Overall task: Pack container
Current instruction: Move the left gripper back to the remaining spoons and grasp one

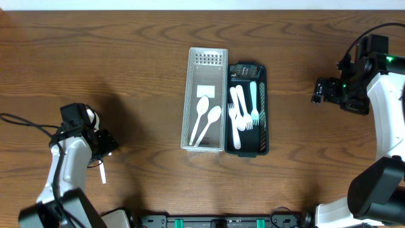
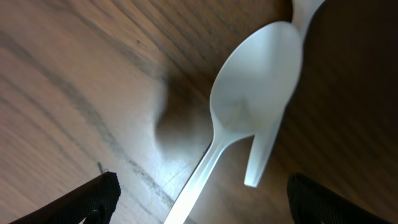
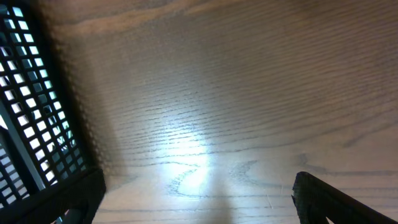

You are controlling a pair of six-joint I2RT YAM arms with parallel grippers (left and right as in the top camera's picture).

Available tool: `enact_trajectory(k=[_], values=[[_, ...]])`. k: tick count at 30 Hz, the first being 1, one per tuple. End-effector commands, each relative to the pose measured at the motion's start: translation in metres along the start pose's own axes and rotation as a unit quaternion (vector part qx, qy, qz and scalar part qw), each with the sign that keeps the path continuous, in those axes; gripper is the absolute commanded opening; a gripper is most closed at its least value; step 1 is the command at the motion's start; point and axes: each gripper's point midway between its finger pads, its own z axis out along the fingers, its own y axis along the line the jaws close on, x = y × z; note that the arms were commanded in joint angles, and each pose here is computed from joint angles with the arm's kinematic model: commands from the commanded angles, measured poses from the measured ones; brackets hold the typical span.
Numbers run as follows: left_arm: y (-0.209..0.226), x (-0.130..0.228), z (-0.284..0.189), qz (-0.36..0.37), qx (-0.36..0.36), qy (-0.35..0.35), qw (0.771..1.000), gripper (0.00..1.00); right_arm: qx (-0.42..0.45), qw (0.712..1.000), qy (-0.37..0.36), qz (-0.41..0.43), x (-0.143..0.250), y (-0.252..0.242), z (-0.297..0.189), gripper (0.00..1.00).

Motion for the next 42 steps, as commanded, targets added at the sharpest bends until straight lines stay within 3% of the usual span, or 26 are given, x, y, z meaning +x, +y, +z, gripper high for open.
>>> enact_trajectory(k=[1,12,20,32,35,42], values=[[0.002,0.006,0.013,0.007,-0.012,0.024,1.000,0.88,0.002,1.000,0.005,-0.009,0.002,-0.002,0.002,0.99],[0.001,0.014,0.034,0.012,-0.021,0.055,0.998,0.88,0.003,1.000,0.015,-0.008,0.007,-0.002,0.002,0.99],[0.001,0.015,0.034,0.012,-0.022,0.057,0.998,0.74,0.017,0.999,0.034,-0.009,0.016,-0.008,0.001,0.99],[0.001,0.015,0.034,0.010,-0.020,0.057,0.998,0.74,0.018,0.998,0.059,-0.007,0.029,-0.008,0.000,0.99],[-0.010,0.016,0.034,0.008,0.010,0.061,0.998,0.73,0.018,0.998,0.063,-0.006,0.031,-0.008,0.000,0.99],[-0.015,0.012,0.030,0.006,0.025,0.053,0.998,0.79,0.019,0.998,0.065,-0.007,0.032,-0.008,-0.001,0.99]])
